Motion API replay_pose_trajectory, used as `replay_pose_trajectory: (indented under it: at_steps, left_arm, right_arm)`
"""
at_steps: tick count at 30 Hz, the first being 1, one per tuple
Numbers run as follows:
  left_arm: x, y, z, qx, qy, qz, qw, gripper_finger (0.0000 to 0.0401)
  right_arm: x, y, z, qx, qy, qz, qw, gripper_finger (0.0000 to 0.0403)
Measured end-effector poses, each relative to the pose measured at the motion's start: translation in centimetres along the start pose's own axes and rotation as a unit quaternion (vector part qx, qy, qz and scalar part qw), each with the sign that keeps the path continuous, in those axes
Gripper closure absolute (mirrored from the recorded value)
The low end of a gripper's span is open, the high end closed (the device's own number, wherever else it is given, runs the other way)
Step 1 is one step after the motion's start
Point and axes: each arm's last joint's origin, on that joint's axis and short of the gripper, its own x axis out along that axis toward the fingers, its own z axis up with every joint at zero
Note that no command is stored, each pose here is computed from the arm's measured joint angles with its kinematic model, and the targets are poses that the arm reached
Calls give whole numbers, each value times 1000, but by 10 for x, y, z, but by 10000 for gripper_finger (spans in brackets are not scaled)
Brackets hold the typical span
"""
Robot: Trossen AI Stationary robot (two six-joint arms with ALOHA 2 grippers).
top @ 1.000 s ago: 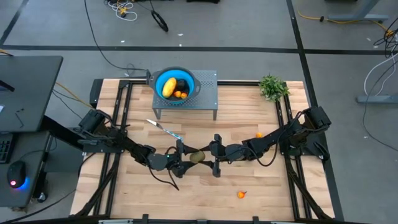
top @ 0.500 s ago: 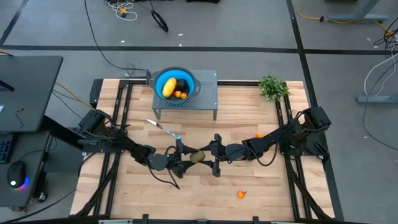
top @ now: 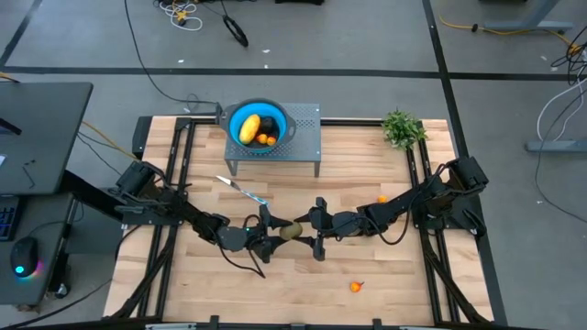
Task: Pick & Place Fruit
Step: Put the left green kiwi into the blue strainer bowl
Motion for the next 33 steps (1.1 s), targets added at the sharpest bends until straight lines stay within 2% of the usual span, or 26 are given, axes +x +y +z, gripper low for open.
replay_pose_trajectory:
  at_steps: [8,19,33]
  left_arm:
    - [0,-1,0,-48,-9,-12,999,146]
    - [0,-1,0,-30,-9,-12,999,152]
    - [0,-2,-2,-21,1,-16,1000,150]
  right_arm:
    - [0,0,0,-3,-1,2,1000,141]
    - [0,0,0,-4,-3,2,1000,140]
    - [-1,0,0,-4,3,-1,1000,76]
